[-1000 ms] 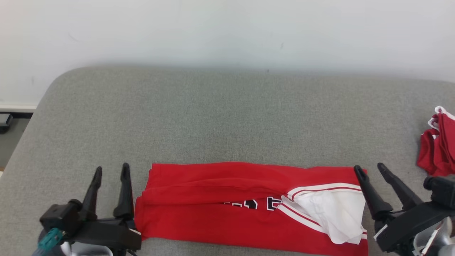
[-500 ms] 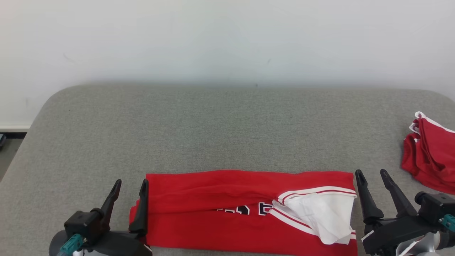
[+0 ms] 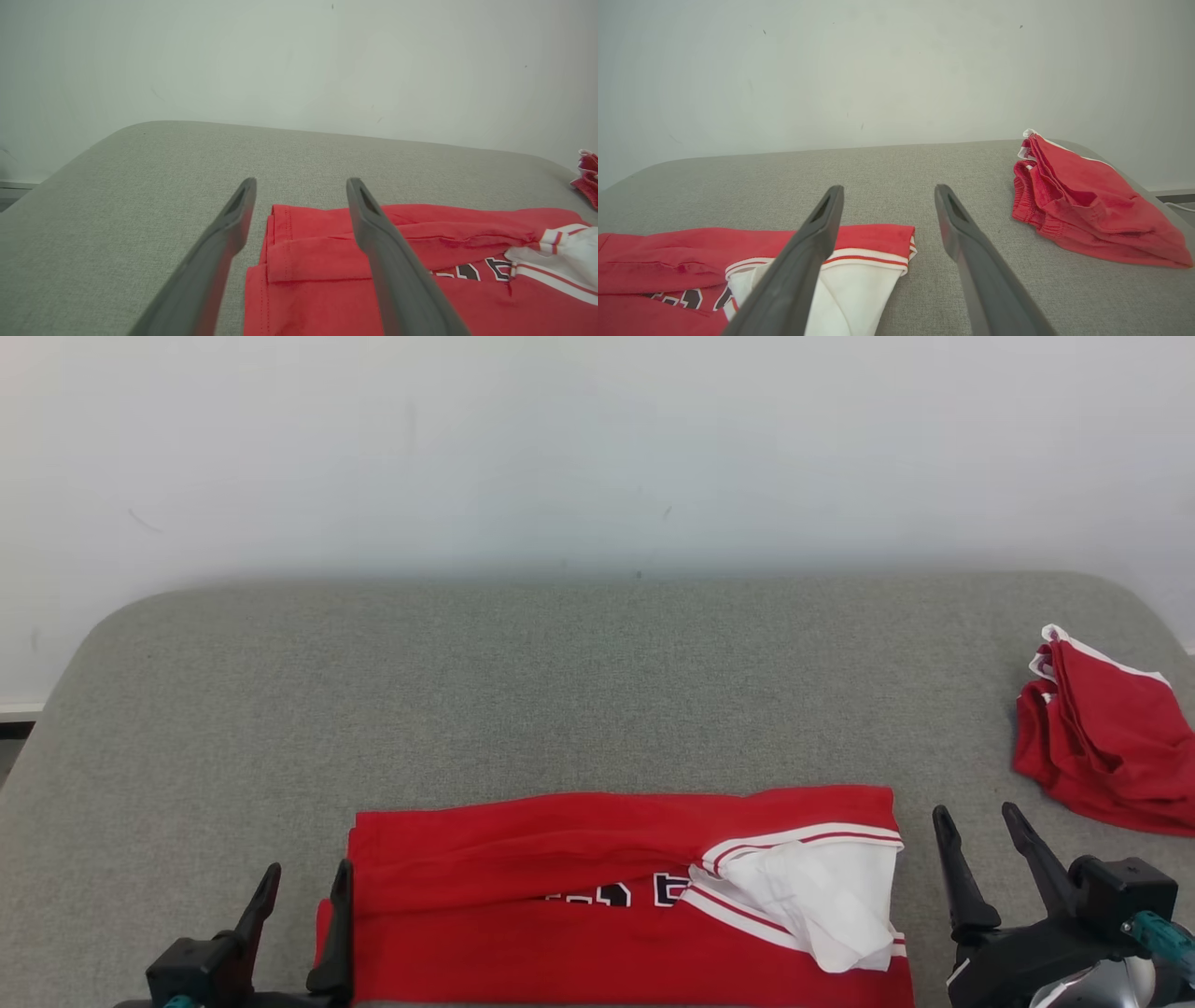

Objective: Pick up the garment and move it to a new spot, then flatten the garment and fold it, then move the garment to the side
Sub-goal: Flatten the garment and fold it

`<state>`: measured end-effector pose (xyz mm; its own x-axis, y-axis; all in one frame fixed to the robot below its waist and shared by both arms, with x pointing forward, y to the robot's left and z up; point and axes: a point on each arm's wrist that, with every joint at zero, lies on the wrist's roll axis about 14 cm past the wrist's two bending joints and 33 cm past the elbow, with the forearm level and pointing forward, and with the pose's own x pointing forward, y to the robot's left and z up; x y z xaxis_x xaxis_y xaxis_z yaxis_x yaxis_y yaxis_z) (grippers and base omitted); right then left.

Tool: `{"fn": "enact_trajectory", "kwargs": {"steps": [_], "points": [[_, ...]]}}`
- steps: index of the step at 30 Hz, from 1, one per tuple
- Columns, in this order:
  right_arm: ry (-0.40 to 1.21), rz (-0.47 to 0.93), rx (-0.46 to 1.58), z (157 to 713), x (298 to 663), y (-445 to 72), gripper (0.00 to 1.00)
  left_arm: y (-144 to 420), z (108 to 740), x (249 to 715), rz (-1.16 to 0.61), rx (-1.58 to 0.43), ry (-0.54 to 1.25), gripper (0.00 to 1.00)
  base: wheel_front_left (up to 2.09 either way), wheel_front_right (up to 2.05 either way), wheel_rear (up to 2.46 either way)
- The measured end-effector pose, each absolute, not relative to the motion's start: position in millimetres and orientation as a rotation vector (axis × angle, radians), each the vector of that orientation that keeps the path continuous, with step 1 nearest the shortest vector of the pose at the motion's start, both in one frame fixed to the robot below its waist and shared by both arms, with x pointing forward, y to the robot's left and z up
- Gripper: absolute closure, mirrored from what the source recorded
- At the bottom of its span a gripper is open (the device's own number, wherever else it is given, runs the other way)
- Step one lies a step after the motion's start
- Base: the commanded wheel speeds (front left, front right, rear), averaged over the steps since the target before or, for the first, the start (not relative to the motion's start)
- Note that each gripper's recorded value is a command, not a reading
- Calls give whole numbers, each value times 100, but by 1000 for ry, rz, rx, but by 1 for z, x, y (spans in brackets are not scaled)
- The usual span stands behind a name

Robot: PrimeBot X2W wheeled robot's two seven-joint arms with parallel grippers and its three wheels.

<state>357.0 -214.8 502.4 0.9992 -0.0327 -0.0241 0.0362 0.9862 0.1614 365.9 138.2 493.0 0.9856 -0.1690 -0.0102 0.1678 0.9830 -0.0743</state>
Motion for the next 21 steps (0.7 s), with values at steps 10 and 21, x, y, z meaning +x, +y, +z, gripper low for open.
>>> {"fn": "enact_trajectory", "kwargs": {"steps": [10,21], "points": [[35,-26,162,498,359,-210,0,142,489,369,-151,-83,30,0,0,0,0],[44,-26,194,498,362,-209,0,142,488,369,-147,-98,39,0,0,0,0]]}}
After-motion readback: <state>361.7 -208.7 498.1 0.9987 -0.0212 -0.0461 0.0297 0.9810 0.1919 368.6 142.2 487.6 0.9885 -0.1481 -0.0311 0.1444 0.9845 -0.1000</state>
